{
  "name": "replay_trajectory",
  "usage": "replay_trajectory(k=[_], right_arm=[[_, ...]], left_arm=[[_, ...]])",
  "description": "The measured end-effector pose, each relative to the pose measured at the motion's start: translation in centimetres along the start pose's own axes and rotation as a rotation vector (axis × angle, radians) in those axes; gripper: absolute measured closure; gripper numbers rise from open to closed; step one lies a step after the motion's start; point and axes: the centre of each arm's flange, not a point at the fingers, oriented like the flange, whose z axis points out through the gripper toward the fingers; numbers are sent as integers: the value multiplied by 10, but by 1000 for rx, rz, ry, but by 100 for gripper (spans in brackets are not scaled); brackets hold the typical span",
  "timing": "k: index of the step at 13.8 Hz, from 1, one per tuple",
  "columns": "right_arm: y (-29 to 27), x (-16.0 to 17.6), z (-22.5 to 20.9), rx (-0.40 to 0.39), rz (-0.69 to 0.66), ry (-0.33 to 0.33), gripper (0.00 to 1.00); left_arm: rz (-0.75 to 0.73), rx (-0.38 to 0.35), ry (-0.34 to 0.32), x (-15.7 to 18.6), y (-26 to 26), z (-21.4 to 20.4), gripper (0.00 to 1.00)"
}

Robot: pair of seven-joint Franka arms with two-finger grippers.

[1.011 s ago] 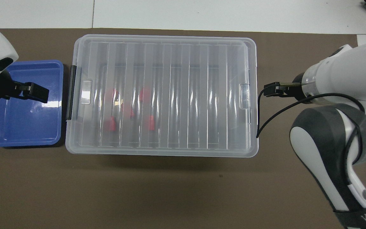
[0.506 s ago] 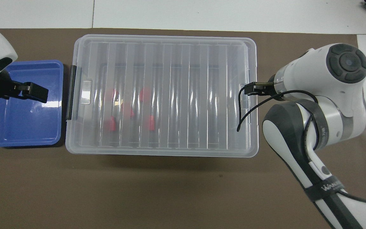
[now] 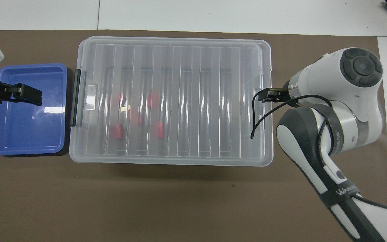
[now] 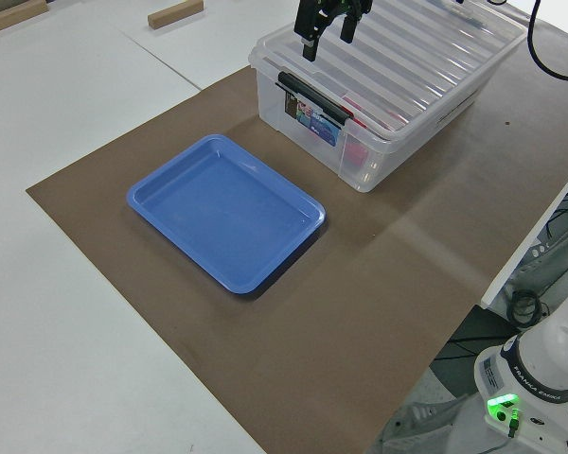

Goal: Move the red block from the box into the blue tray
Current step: 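Move the right gripper onto the edge of the clear lid, then slide the lid away with the right gripper while the left gripper reaches in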

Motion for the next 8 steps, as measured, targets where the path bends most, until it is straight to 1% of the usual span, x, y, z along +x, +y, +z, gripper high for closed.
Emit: replay_trajectory(k=[2,3,8], right_arm=[[10,3,0,-2,-22,0,0],[18,5,0,-3,-36,0,0],[77,15,1,-11,-121,-2,0]], left_arm=[[-76,-8,53,4,27,10,0],[-95,-11,68,4,35,17,0],[-115,-10,98,-2,33,25,0]])
